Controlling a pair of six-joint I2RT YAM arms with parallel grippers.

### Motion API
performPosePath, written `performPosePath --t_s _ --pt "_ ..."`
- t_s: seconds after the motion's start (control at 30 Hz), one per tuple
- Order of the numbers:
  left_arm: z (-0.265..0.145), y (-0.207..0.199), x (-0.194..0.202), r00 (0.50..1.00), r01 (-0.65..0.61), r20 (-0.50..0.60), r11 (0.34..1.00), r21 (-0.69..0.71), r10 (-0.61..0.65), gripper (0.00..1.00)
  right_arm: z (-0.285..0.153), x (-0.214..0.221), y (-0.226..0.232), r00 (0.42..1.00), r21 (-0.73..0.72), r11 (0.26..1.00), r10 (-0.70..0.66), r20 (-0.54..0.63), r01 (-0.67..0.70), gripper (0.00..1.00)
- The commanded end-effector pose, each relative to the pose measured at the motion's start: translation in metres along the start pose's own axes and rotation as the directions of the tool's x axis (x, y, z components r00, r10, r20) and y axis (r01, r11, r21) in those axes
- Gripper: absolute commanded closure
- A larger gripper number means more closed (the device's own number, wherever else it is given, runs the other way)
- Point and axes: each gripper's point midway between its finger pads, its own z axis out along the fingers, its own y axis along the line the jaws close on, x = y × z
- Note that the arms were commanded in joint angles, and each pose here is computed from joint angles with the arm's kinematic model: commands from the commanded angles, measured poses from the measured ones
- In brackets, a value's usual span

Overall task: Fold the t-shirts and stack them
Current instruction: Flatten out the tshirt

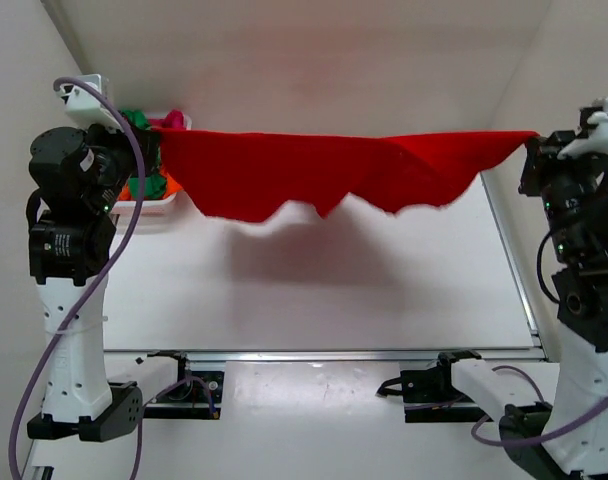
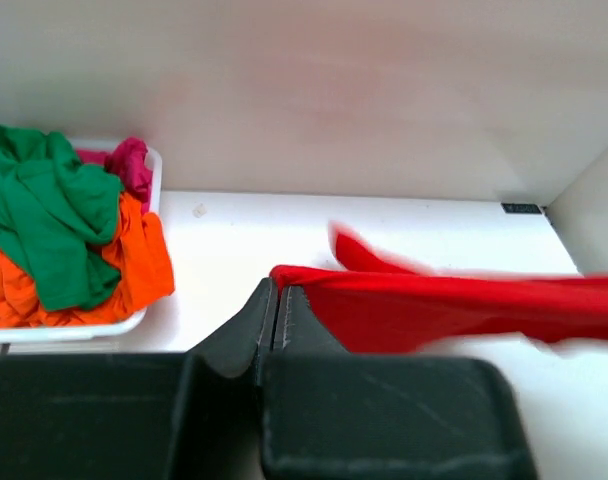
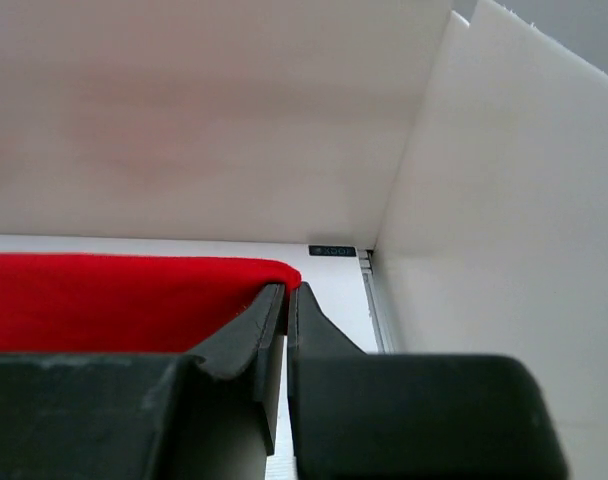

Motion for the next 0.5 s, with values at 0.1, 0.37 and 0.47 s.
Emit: performPosePath --t_s 0.1,0.37,0.47 --pt "0.042 0.011 0.042 0.996 0.034 -0.085 0.999 -0.013 -0.035 1.0 0.053 0.056 0.017 0.99 -0.066 0.998 0.001 -0.142 -0.011 0.99" --pt "0.141 0.02 0.041 0.995 0.058 -0.086 0.998 -0.011 -0.059 1.0 0.142 0.073 0.044 0.99 -0.092 0.996 -0.033 -0.135 0.021 1.0" --pt "0.179 0.012 0.02 0.996 0.057 -0.067 0.998 0.007 -0.057 1.0 0.174 0.041 0.048 0.999 -0.087 0.996 -0.036 -0.036 0.033 1.0"
